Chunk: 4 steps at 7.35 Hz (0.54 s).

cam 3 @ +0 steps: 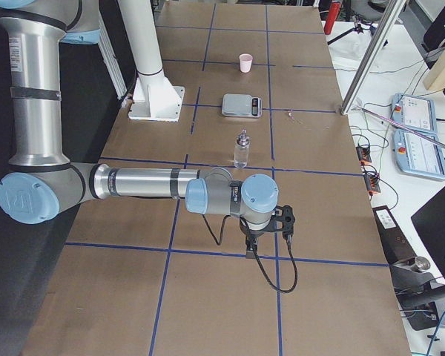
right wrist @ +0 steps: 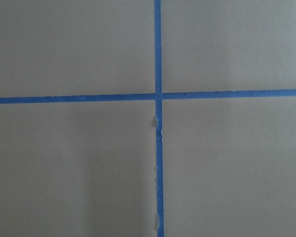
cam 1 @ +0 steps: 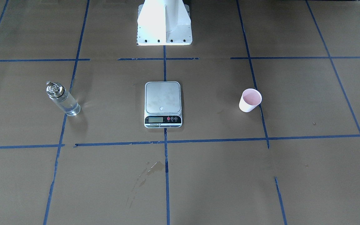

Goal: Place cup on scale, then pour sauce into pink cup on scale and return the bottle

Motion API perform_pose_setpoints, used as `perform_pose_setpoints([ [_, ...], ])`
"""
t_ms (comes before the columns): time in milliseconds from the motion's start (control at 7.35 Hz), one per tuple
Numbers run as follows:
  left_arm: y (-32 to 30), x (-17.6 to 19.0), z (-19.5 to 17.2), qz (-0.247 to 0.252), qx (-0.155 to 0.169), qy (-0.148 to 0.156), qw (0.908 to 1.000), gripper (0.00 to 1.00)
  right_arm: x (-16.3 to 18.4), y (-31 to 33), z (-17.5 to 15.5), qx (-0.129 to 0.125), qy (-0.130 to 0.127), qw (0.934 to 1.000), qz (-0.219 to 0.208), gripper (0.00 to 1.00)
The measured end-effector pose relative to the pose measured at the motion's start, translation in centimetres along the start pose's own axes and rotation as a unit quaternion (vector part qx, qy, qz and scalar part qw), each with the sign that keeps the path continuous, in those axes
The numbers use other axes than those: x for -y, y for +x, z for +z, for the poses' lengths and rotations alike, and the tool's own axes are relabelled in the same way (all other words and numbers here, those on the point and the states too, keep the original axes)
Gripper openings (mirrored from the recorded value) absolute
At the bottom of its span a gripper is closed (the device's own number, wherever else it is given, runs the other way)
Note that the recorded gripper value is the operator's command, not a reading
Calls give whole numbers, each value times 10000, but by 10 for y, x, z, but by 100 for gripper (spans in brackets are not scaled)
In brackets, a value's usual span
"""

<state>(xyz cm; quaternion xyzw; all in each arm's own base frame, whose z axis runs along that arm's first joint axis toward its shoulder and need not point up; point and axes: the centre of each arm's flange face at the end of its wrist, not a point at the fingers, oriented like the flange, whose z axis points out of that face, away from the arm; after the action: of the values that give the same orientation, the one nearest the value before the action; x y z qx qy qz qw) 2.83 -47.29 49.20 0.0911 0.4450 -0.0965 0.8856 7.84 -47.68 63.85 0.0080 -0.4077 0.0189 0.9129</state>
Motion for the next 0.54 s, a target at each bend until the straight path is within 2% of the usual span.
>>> perform_pose_setpoints([
  [272,69,-34,29,-561,-380,-153,9976,100,1,-1,0,-11,-4,10000,1,100],
  [544,114,-64,67,-845,-274,-192,9959,100,2,-2,1,9,-14,10000,26,100],
])
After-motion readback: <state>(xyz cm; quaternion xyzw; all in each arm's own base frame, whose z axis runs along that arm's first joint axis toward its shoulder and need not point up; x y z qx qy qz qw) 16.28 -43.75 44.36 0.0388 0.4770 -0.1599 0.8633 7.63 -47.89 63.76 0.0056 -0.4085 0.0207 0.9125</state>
